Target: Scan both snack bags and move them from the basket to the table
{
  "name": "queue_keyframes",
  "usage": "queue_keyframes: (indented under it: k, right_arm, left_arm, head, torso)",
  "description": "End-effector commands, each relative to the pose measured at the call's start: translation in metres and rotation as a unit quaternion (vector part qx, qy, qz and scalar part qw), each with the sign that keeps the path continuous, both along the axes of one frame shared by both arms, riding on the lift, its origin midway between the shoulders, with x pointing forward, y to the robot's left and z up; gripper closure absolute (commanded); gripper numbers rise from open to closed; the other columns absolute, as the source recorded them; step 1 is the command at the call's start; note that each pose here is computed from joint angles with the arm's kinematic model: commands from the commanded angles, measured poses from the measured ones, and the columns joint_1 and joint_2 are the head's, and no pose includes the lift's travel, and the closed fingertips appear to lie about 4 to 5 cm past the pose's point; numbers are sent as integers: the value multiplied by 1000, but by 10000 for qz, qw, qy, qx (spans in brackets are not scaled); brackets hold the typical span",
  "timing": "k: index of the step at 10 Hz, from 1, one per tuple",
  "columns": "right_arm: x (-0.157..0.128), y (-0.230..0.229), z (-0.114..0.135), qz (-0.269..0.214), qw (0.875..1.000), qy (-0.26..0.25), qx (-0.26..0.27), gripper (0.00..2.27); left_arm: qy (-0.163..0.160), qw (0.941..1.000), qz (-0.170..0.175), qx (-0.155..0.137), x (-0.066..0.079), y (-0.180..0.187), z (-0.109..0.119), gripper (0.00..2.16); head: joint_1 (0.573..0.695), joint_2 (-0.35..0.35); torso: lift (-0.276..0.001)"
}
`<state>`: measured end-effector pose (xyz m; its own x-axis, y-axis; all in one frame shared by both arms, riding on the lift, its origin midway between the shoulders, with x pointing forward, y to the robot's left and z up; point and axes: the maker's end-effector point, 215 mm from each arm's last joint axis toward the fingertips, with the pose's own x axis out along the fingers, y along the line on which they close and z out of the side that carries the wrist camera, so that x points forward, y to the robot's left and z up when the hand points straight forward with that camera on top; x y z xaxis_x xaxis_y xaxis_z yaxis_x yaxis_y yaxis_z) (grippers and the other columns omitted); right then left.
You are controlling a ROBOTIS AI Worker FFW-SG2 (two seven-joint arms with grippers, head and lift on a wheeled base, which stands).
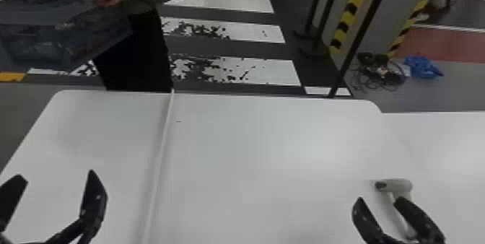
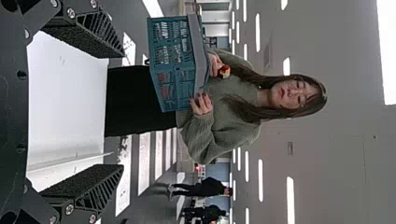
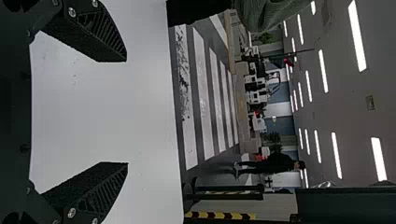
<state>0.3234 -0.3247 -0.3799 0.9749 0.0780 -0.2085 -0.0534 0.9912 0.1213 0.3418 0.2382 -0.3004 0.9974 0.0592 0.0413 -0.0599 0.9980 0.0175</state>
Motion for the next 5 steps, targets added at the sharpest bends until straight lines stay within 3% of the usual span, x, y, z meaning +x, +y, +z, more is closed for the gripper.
queue_keyframes:
  k: [1,5]
  right_arm:
    - [0,1,2,10,10000,-18,-6,134]
    - [0,-2,5,-14,10000,-70,-12,134]
  left_arm:
    - [-5,10000,-22,7,-1,-1,0,164]
    - [1,9999,-151,1,0,-7,1,164]
  head:
    - [695,-151]
    - [695,-161]
  torso:
    - [-98]
    - [-98]
